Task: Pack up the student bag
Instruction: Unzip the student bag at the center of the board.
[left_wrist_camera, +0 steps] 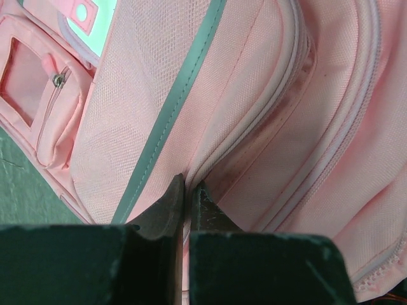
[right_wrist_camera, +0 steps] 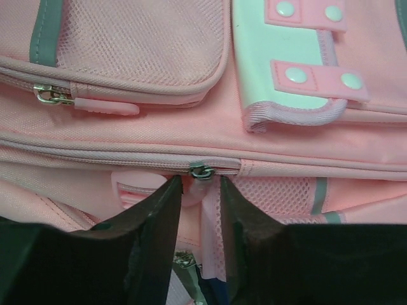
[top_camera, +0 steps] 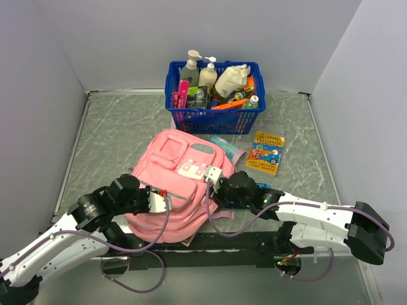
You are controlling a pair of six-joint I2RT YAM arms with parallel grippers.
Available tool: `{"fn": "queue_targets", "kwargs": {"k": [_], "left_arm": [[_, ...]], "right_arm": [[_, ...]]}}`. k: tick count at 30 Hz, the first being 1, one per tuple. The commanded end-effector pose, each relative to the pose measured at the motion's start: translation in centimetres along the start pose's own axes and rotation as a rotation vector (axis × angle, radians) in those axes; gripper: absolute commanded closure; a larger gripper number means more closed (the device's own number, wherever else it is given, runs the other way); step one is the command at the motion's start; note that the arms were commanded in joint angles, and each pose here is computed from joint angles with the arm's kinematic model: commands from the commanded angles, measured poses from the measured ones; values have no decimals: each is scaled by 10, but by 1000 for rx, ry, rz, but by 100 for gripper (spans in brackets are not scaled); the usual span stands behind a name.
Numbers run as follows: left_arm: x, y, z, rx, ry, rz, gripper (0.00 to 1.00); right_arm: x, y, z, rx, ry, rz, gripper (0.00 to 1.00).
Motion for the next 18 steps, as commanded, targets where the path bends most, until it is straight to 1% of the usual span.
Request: {"fn": "queue_targets", "kwargs": {"k": [1,3,4,8,9,12,18], "left_arm": [[-12,21,-6,-103,-61,54,99],[-11,19,-6,-96,-57,61,99],[-11,19,-7,-92,-58,70,99],[-10,17,-6,-87,-56,70,99],[-9,17,-6,-87,-56,70,99],[-10,17,-6,-90,-62,72,99],[-10,17,-6,-90,-66,79,99]], "right_arm": [[-24,8,-6,-93,-131,52,55],[-27,3,-10,-94,-147,84,47],[-29,1,-12,-98,-159,93,46],[-35,-18,-17,-83,-165,146,46],[-35,-16,-17,-116,-159,154,47],[-38,-15,-17,-142,-152,168,48],[-33,-18,-9,-154,-127,199,49]]}}
Point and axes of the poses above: each gripper's point midway between its finger pads, its own z axis out along the fingers, its own y axis along the line the jaws close on, x = y × z, the point moved 7 cm from there along -z, back along the fingers, and after that the axes turned 15 degrees about z, right-handed, at the moved point
